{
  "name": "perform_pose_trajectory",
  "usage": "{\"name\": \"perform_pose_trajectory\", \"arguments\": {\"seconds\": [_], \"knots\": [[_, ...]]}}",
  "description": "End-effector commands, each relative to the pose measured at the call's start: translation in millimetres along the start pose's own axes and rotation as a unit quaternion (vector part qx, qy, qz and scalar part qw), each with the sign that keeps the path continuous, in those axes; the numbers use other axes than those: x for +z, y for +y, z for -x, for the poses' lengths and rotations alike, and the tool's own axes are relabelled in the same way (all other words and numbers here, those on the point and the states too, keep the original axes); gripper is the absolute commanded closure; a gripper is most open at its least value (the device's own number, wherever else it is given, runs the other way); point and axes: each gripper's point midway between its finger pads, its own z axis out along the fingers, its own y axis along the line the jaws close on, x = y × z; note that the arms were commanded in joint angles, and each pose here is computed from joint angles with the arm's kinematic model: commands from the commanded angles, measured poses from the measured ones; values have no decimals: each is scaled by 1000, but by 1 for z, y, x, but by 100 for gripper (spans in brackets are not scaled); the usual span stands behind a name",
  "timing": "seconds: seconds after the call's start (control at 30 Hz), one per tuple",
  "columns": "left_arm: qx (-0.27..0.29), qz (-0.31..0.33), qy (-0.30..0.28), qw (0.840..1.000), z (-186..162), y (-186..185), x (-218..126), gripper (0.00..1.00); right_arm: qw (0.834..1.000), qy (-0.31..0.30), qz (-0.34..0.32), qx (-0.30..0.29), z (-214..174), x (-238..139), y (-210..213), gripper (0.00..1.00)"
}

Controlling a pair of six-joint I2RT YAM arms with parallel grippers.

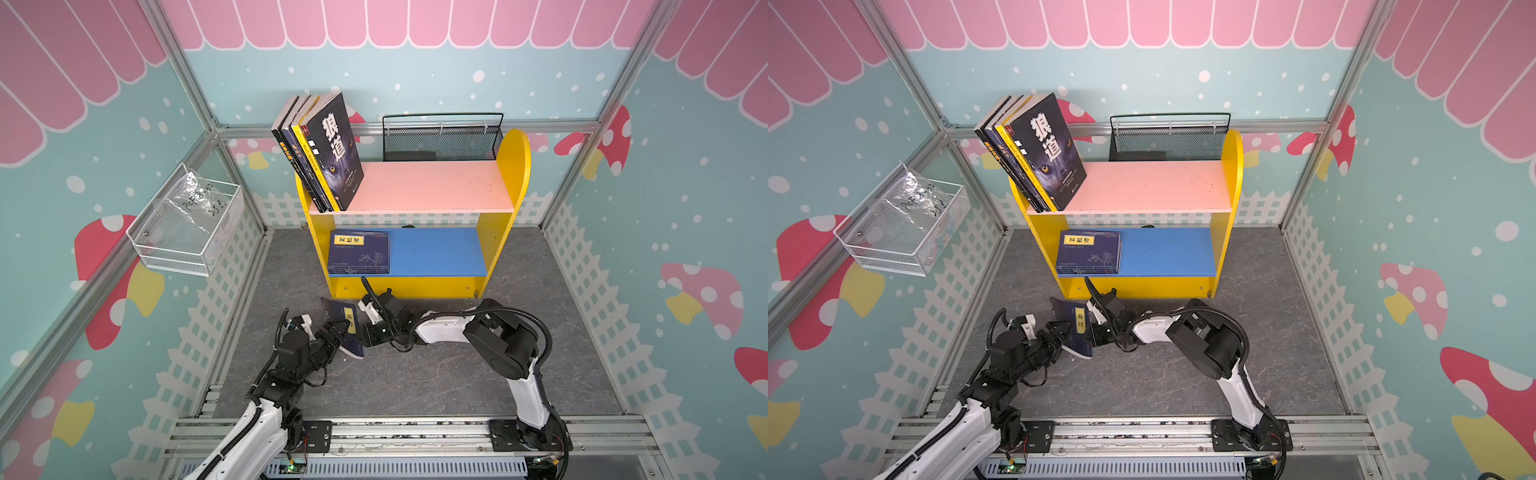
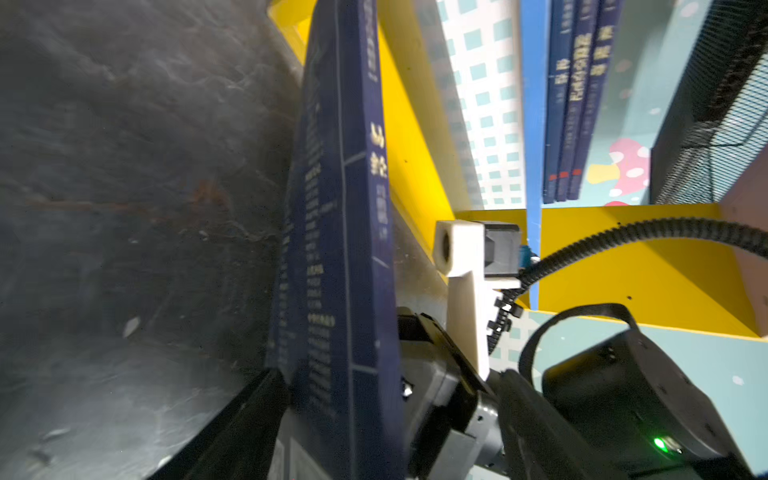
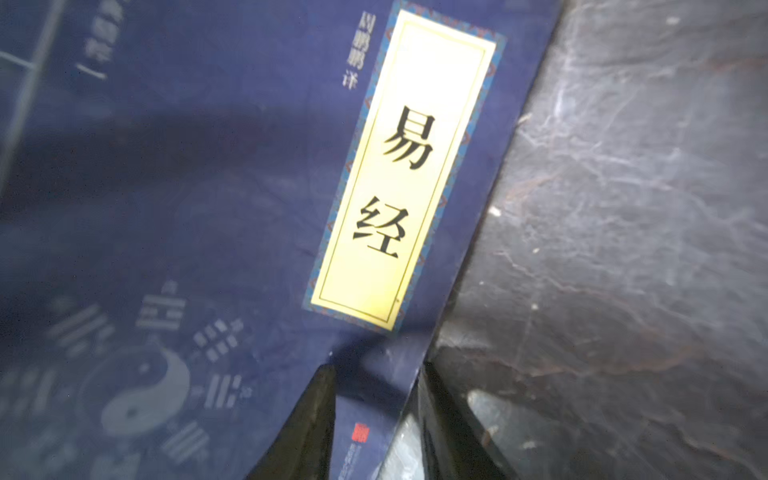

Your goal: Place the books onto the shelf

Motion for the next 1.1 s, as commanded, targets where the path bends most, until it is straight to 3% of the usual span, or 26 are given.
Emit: {"name": "perform_pose_trajectory", "arguments": {"seconds": [0.0,0.23,0.43,0.53,0.63,0.87,1.07], "knots": [[22,48,7,999,1,10,-4,27,998,57,-15,18,-41,12,-15,65],[48,102,25,993,0,29,-1,51,998,50,-19,21,-37,6,-18,65],[63,107,34,992,0,25,-1,69,999,24,-10,26,-17,-13,-16,63],[65,102,29,992,2,18,-5,84,999,2,10,36,0,-35,-5,56],[60,88,22,994,4,6,-12,98,999,-30,41,12,20,-64,26,39],[56,-13,-28,998,23,-69,-52,100,990,-125,61,16,50,-138,66,15],[35,-127,-110,985,53,-139,-91,100,966,-218,130,51,56,-195,89,2]]}}
